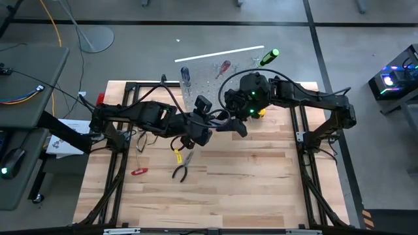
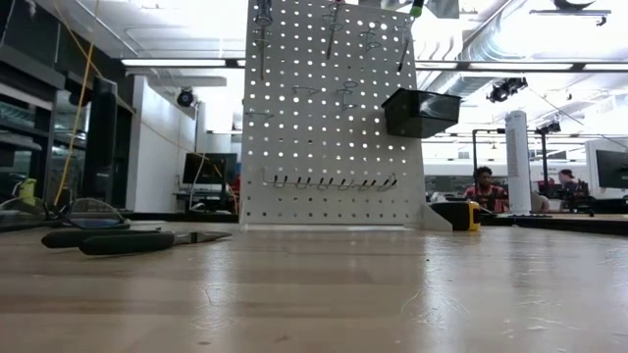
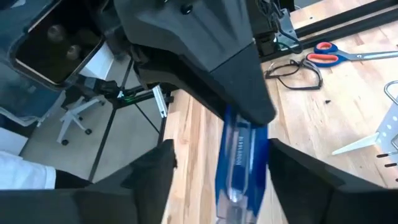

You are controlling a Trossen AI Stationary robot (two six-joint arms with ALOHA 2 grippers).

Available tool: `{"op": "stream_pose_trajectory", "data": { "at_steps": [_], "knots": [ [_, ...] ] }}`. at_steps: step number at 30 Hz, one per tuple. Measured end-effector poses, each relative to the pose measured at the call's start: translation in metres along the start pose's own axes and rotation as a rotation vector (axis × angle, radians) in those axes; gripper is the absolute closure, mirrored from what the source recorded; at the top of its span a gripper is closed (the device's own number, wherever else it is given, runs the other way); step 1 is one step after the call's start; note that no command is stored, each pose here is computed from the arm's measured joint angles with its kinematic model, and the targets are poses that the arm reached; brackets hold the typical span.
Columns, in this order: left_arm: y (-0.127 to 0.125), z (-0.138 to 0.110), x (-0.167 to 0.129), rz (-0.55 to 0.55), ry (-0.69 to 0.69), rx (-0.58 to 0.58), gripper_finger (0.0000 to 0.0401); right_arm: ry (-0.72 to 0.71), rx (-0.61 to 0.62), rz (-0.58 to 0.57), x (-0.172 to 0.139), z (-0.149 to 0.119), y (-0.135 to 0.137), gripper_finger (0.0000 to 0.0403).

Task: Hang tools onto peg board
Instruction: Hang the blue screwdriver on the peg board

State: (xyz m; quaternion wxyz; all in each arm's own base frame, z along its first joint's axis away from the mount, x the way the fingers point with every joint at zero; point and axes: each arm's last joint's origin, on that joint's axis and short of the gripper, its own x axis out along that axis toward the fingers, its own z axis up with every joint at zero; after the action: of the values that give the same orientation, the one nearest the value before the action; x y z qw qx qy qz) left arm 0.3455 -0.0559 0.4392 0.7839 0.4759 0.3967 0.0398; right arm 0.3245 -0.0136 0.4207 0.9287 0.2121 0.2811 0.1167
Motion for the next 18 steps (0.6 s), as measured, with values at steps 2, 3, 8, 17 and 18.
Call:
{"op": "stream_pose_trajectory", "data": {
  "at_steps": [2,3,8,17,18],
  "knots": [
    [0.0008,-0.0004,0.0005,0.005,0.002,-0.004,0.0324,0.001,0.0,0.003,0.0,-0.0001,0.0002,0.0149],
    [0.0011,-0.0005,0.0006,0.008,0.004,-0.005,0.0324,0.002,0.0,0.003,0.0,-0.0001,0.0002,0.0148],
    [0.0027,0.0002,0.0006,0.034,0.008,-0.009,0.0324,-0.001,-0.003,-0.014,0.0,-0.0002,-0.0004,0.0183],
    [0.0037,0.0005,-0.0004,0.045,0.005,-0.039,0.0324,-0.003,-0.015,-0.036,-0.0006,-0.0003,-0.0018,0.0324],
    [0.0037,0.0004,-0.0005,0.044,0.005,-0.066,0.0324,-0.007,-0.016,-0.035,-0.0023,-0.0002,-0.001,0.0324]
  ]
}}
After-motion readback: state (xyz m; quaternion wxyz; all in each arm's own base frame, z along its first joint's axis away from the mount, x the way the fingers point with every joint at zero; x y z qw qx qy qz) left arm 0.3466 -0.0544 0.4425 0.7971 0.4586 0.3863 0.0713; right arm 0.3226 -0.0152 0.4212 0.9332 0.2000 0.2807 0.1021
